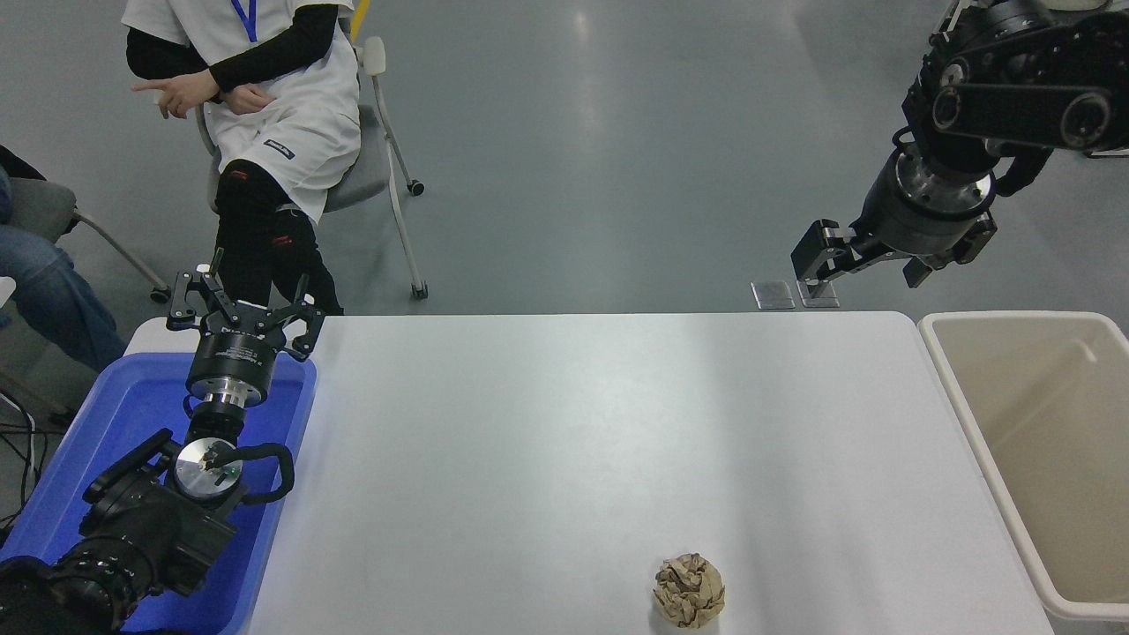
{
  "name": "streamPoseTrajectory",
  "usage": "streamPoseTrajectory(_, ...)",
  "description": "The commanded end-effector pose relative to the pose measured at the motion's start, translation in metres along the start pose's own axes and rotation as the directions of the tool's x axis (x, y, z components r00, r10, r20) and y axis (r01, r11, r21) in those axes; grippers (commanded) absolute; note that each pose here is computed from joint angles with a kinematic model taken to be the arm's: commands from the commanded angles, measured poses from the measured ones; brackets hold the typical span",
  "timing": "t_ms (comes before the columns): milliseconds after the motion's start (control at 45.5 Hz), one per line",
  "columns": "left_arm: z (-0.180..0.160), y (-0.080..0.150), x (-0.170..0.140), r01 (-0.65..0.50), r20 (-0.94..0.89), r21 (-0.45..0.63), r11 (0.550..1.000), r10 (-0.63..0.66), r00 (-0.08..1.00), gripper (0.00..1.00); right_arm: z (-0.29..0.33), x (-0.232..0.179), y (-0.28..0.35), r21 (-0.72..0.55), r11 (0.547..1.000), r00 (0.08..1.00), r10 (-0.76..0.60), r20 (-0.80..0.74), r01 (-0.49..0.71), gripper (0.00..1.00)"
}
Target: Pick up paper ball place in dustbin
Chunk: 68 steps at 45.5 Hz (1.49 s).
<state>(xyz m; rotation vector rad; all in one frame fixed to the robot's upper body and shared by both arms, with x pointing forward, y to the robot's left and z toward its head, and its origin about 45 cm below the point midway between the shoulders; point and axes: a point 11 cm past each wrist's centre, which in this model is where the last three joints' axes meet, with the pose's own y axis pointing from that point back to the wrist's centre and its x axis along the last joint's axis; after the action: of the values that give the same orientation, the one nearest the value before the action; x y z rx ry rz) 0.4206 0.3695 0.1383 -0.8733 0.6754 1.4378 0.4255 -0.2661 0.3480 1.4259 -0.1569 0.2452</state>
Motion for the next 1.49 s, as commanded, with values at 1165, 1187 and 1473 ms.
streamPoseTrajectory(1165,0.0,0.0,0.0,0.0,-0.001,-0.001,1.0,0.0,1.0,0.99,0.0,-0.036,-0.054,0.069,0.988,0.99,-0.139,0.035,0.136,1.0)
streamPoseTrajectory(1187,0.0,0.0,0.0,0.0,0.0,0.0,1.0,0.0,1.0,0.99,-0.001,-0.038,-0.055,0.071,0.987,0.989,-0.144,0.029,0.142,1.0)
streamPoseTrajectory(1473,0.0,0.0,0.0,0.0,0.0,0.0,1.0,0.0,1.0,0.99,-0.013,-0.064,-0.086,0.086,0.971,0.975,-0.223,-0.018,0.223,1.0)
